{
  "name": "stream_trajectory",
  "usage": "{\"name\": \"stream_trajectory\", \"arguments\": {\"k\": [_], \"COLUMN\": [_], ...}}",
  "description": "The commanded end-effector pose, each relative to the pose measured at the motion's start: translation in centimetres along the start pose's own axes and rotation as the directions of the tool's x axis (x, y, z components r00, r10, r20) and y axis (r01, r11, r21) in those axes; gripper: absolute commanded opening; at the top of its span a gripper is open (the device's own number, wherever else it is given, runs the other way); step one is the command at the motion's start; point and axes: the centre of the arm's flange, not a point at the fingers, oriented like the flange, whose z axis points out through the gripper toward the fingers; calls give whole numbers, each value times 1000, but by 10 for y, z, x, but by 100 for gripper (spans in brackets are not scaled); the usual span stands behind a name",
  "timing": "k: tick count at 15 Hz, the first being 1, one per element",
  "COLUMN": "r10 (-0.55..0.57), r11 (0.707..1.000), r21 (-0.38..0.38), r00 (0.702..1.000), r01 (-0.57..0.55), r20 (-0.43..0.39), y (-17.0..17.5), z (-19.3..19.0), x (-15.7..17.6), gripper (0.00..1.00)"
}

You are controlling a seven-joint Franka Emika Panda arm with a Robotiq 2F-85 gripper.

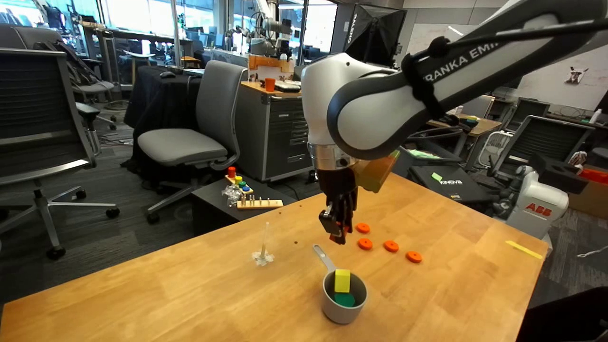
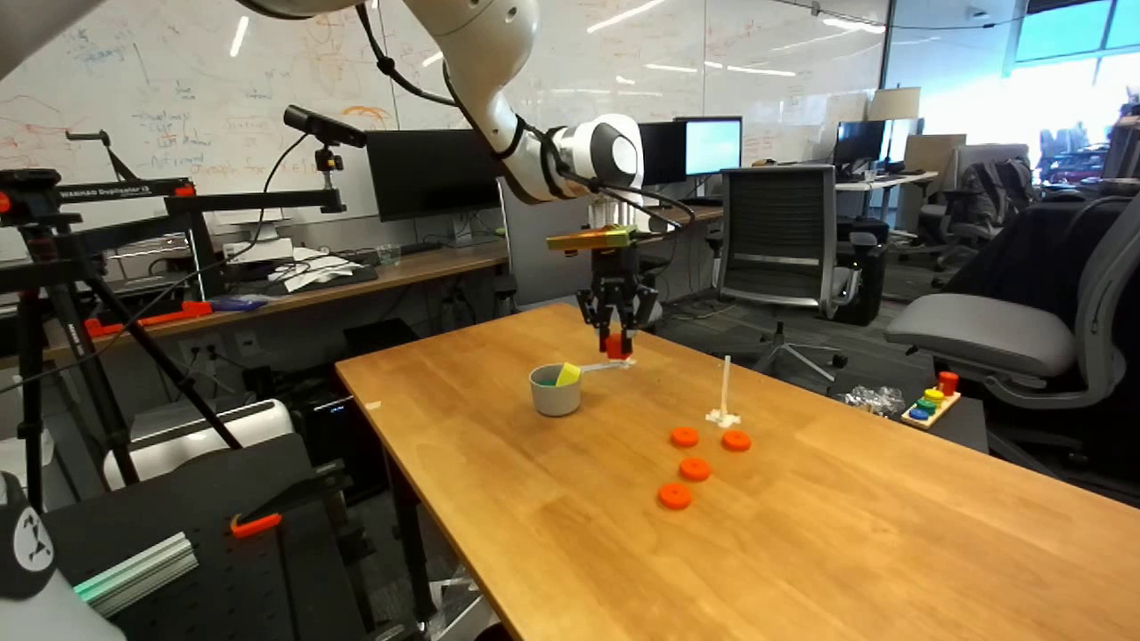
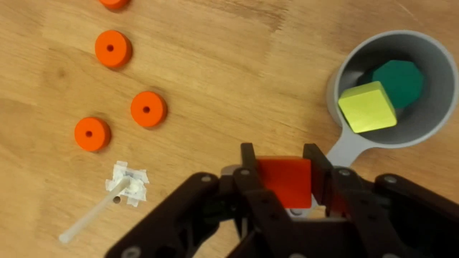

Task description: Put all the square toys into the grey jug.

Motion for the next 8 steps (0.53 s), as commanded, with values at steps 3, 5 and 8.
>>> {"name": "stream_trajectory", "arguments": {"k": [3,5,8], "r10": [-47,-62,-76], "r11": [998,998,997], "r21": [37,33,29], "r00": [999,998,997], "r01": [47,61,75], "r20": [6,18,28], "y": [-44,-60,-76], "z": [-15,-14,-19], "x": [-16,-17,-21], "gripper": [13,13,13]}}
